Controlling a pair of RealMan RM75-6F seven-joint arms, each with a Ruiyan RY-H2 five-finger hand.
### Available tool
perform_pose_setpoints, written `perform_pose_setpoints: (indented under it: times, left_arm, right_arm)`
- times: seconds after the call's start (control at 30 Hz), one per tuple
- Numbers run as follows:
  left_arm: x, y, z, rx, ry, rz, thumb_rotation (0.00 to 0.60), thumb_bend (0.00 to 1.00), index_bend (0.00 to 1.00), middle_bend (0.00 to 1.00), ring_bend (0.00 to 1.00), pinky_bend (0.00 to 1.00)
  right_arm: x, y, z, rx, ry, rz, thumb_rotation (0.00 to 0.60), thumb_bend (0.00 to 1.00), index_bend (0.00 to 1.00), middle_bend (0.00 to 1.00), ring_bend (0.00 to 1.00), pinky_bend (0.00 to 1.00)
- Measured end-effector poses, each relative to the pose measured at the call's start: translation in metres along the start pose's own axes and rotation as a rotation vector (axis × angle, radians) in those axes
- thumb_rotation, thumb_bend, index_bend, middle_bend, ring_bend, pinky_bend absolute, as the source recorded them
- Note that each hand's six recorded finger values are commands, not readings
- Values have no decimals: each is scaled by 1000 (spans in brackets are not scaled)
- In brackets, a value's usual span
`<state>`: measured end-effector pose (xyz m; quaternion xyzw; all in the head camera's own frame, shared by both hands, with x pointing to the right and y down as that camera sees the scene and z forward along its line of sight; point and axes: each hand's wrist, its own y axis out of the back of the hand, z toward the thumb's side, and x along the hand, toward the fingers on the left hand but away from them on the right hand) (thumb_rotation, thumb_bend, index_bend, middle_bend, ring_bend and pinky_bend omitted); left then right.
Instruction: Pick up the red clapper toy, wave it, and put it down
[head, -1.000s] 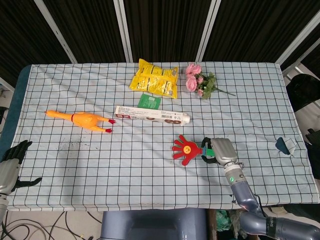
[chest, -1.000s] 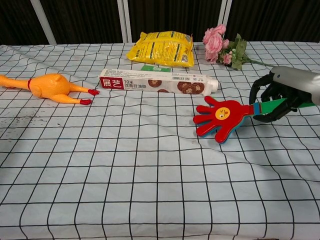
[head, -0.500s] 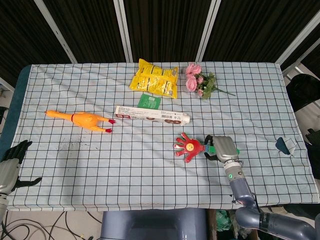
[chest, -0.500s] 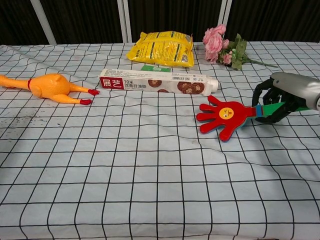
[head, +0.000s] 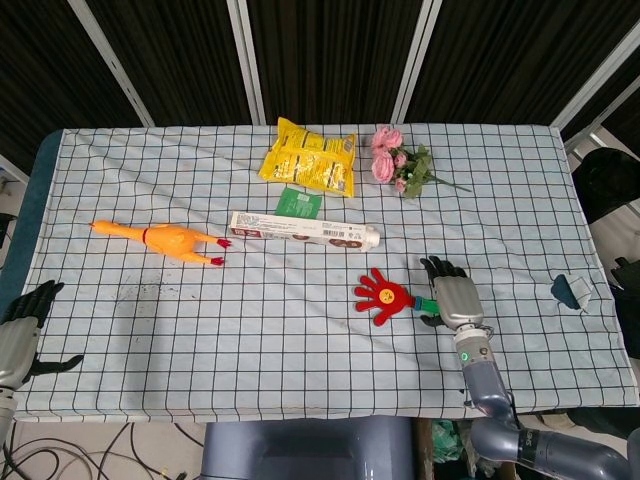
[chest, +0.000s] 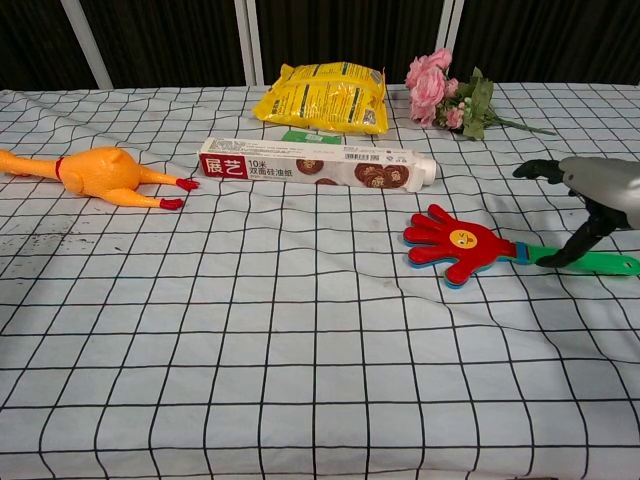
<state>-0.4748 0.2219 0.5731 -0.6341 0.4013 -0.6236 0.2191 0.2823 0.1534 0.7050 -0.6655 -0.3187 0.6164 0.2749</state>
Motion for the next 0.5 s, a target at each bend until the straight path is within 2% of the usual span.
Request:
perform_pose_setpoints:
  times: [0.23,0.37,0.5]
  left_arm:
    - [-1,1,-1,23,-6,11,600,0,0,0,0,0]
    - [0,2,-4,62,-3,17,600,0,0,0,0,0]
    - [2,7,-5,115,-3,52,600,0,0,0,0,0]
  right_arm:
    - [34,21,-35,77,-11,-59,600,80,36,25,47,156]
    - [63,43,-59,118,-15,-144,600,36,0,0,5,151]
    - [100,65,-88,126,-44,-230,600,29,0,0,0,151]
